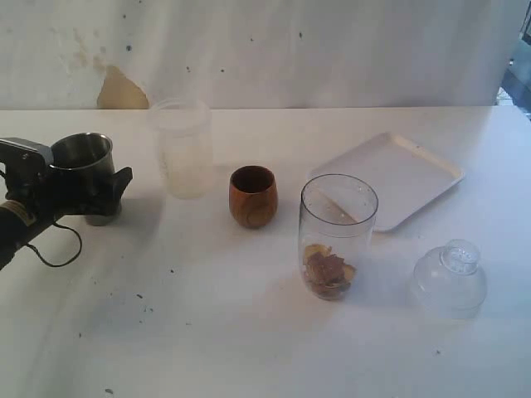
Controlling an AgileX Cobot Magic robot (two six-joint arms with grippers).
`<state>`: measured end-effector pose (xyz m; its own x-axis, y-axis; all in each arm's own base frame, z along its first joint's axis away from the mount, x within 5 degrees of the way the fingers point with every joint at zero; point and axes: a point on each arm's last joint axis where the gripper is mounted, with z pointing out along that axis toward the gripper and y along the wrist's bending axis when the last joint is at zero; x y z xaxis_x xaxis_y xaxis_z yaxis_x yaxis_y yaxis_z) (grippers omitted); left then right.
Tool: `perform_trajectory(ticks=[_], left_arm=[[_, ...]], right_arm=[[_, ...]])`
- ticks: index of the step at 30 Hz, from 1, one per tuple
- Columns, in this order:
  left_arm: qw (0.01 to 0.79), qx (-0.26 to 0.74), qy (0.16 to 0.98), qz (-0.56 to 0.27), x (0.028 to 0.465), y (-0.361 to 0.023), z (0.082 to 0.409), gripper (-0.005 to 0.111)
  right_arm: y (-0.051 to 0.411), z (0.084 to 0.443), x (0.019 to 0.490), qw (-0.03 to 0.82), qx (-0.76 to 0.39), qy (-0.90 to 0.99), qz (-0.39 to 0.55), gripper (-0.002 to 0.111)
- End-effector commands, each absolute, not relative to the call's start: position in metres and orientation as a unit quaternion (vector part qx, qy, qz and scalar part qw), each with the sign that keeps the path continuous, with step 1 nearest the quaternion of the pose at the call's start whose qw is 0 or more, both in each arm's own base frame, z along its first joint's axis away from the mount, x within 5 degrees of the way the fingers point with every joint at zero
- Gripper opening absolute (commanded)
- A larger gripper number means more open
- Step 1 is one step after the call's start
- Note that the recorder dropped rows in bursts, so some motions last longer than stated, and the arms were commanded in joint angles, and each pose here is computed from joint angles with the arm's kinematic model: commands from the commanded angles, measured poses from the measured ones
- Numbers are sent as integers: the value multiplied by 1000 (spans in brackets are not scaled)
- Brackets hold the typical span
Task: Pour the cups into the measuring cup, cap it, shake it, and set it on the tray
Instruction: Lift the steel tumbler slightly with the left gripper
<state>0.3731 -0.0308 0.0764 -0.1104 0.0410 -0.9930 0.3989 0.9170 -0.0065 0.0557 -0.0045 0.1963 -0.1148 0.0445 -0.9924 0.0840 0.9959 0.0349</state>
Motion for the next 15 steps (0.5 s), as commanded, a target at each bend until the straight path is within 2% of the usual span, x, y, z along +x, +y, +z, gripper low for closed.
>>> perform_trajectory(ticks=[1, 15], left_arm=[[653, 145, 729, -144, 374, -33, 79, 105], [638, 130, 746, -138, 372, -30, 59, 105]], right_arm=[[-4, 195, 56, 665, 44, 745, -13, 0], [-4, 195, 56, 665, 44, 745, -13, 0]])
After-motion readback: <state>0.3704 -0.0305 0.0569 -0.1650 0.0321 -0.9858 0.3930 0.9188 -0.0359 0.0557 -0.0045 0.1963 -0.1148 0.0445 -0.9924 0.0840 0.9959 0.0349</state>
